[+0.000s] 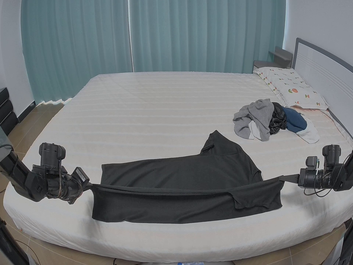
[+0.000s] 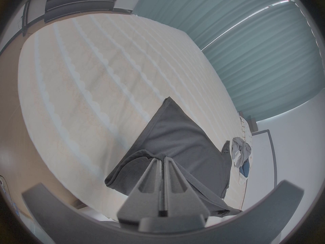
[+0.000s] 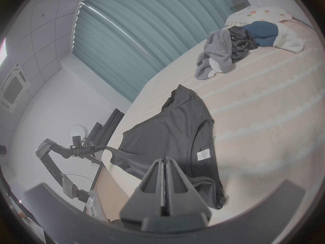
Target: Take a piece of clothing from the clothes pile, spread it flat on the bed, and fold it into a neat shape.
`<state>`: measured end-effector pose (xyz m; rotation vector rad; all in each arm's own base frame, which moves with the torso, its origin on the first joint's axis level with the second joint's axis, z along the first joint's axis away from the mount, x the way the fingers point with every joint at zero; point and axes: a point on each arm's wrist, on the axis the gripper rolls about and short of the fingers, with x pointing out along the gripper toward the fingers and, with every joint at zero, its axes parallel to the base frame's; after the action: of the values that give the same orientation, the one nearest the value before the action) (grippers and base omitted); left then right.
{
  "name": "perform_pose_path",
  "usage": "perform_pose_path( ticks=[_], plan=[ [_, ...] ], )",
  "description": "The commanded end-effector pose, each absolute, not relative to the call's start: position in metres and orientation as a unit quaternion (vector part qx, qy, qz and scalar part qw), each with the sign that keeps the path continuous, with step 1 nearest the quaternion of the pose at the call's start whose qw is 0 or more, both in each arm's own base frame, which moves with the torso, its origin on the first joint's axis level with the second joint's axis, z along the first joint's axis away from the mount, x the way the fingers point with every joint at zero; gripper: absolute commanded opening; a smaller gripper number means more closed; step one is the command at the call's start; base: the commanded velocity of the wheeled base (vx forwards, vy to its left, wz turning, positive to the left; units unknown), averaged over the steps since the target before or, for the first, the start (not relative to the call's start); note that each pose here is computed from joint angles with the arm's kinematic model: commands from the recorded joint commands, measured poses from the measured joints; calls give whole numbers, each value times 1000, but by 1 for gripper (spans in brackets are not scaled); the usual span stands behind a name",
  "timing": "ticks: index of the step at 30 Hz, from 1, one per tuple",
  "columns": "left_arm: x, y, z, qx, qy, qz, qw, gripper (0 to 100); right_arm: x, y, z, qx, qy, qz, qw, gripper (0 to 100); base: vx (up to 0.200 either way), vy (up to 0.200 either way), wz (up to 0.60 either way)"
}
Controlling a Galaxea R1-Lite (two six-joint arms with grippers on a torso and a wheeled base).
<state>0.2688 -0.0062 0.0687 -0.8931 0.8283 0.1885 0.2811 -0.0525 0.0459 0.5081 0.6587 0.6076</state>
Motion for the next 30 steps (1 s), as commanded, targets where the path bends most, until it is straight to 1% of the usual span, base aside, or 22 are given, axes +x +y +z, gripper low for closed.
perform_pose_path(
  ticks=[1,10,14,20,25,30],
  plan=[
    [251,-6,85,-413,380,81,824,0,267,-49,59,232,302,296,876,0,0,0,0],
    [220,-6,107,-388,398,76,828,0,244,-52,63,230,298,296,878,0,0,0,0],
    [218,-6,107,-383,403,77,828,0,235,-55,64,234,296,289,880,0,0,0,0],
    [210,-5,107,-379,413,81,824,0,218,-56,73,233,278,300,882,0,0,0,0],
    [204,-4,105,-360,436,84,820,0,205,-51,70,229,285,303,880,0,0,0,0],
    [203,-4,103,-358,443,86,818,0,200,-49,64,230,297,303,876,0,0,0,0]
  ],
)
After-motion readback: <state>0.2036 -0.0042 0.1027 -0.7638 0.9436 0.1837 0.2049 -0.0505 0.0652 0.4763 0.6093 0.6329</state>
